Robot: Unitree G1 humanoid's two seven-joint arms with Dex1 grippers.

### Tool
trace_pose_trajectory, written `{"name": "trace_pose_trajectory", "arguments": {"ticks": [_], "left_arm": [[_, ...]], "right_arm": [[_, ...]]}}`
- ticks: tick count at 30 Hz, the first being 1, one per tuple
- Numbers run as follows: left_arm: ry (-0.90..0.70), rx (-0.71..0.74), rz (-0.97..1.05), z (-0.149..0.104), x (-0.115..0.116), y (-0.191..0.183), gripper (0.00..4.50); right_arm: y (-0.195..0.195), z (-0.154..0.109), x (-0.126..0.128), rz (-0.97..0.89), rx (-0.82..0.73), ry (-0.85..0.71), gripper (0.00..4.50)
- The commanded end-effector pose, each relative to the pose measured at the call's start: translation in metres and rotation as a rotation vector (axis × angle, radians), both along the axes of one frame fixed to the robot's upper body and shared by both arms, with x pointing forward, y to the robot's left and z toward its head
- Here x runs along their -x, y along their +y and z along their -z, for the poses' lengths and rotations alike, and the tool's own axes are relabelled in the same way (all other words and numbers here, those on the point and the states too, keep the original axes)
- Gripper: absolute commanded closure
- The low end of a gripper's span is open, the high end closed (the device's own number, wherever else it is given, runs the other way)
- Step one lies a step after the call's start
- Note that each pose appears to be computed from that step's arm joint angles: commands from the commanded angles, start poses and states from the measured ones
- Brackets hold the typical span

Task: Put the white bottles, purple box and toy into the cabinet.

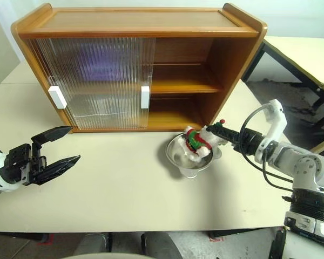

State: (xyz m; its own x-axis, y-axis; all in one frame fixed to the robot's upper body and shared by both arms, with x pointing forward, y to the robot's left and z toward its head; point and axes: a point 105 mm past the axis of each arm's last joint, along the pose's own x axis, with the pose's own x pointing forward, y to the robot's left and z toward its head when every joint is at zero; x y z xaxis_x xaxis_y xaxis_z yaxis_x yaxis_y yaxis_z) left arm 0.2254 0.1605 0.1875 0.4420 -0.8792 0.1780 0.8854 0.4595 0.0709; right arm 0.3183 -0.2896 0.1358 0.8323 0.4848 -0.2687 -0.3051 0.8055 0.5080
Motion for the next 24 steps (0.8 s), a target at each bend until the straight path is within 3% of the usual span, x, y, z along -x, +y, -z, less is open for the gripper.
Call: {"name": "trace_pose_trajectory", "arguments": {"ticks": [1,4,12,17,24], "left_arm": [[0.006,-0.013,-0.002,-0.001,-0.001,-0.001,0.00],[0.004,-0.014,-0.004,-0.003,-0.001,-0.002,0.00],[-0.009,-0.015,-0.014,-0.006,-0.003,-0.002,0.00],[-0.011,-0.014,-0.021,-0.003,-0.004,0.002,0.00],[-0.001,-0.012,-0.021,0.003,-0.003,0.006,0.00]], "right_arm": [[0.003,-0.006,-0.002,0.003,-0.082,-0.032,0.43],[0.005,-0.005,-0.001,-0.007,-0.112,-0.026,1.34],[0.005,-0.004,0.006,-0.026,-0.125,-0.005,4.41],[0.008,-0.009,0.009,-0.043,-0.128,-0.004,4.46],[0.025,-0.045,0.020,-0.188,-0.278,-0.057,4.46]]}}
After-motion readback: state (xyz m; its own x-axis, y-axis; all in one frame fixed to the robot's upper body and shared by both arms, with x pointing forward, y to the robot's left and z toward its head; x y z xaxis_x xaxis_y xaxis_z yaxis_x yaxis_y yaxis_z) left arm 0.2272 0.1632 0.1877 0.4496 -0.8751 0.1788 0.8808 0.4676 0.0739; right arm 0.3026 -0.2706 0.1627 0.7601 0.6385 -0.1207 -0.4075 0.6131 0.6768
